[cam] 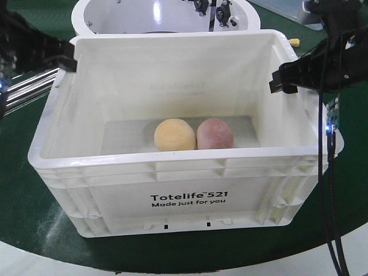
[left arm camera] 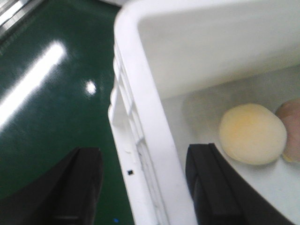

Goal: Place moving items into box and shelve
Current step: 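Move both grippers to the tote's side rims and grasp them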

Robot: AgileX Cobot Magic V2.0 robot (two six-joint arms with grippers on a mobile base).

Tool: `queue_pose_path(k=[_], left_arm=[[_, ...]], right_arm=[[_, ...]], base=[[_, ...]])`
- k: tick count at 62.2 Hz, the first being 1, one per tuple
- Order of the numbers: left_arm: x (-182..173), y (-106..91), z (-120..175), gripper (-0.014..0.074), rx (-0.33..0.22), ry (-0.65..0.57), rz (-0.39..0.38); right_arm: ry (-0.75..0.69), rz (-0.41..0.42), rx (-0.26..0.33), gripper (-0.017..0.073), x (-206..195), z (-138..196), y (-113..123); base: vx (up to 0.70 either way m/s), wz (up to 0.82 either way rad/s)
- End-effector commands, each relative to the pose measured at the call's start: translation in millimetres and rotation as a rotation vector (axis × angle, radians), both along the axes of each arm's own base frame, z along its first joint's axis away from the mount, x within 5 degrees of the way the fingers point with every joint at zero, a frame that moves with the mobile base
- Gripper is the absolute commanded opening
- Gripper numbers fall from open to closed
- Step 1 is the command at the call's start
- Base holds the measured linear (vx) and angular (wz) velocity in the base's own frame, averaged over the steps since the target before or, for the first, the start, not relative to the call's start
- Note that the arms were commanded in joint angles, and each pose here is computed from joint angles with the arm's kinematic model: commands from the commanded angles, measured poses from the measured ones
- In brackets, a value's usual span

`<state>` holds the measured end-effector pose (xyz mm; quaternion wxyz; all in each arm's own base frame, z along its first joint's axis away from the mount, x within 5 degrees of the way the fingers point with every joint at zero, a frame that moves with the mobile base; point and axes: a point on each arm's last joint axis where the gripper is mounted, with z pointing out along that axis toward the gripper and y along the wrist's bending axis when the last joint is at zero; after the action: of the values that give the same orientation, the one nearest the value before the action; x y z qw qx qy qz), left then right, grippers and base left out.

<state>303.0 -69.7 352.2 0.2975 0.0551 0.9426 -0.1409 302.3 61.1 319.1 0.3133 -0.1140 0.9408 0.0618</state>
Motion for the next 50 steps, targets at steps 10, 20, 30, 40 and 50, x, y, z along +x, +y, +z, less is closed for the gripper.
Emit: queue_pose_path(k=[10, 20, 30, 40, 50], left_arm=[[-11, -8.0, 16, 0.0491, -0.129, -0.010, 0.004], [-15, -9.5, 9, 0.0491, -0.117, 0.057, -0.018], [-15, -14.0, 7, 0.0491, -0.108, 0.060, -0.033], [-17, -16.0, -12, 0.0491, -0.107, 0.090, -0.024], [-17, -15.6, -20, 0.0491, -0.110, 0.091, -0.011]], right_arm=[[-0.102, -0.015, 0.041, 0.0592, -4, 24, -1], [-0.077, -0.015, 0.071, 0.0592, -5, 22, 1], [-0.070, -0.016, 0.074, 0.0592, 0, 17, 3], [-0.044, -0.013, 0.067, 0.0592, 6, 8, 4], [-0.043, -0.010, 0.066, 0.0587, 6, 7, 4]], base=[[0.00, 0.00], [0.00, 0.00], [0.00, 0.00], [0.00, 0.00], [0.00, 0.00]])
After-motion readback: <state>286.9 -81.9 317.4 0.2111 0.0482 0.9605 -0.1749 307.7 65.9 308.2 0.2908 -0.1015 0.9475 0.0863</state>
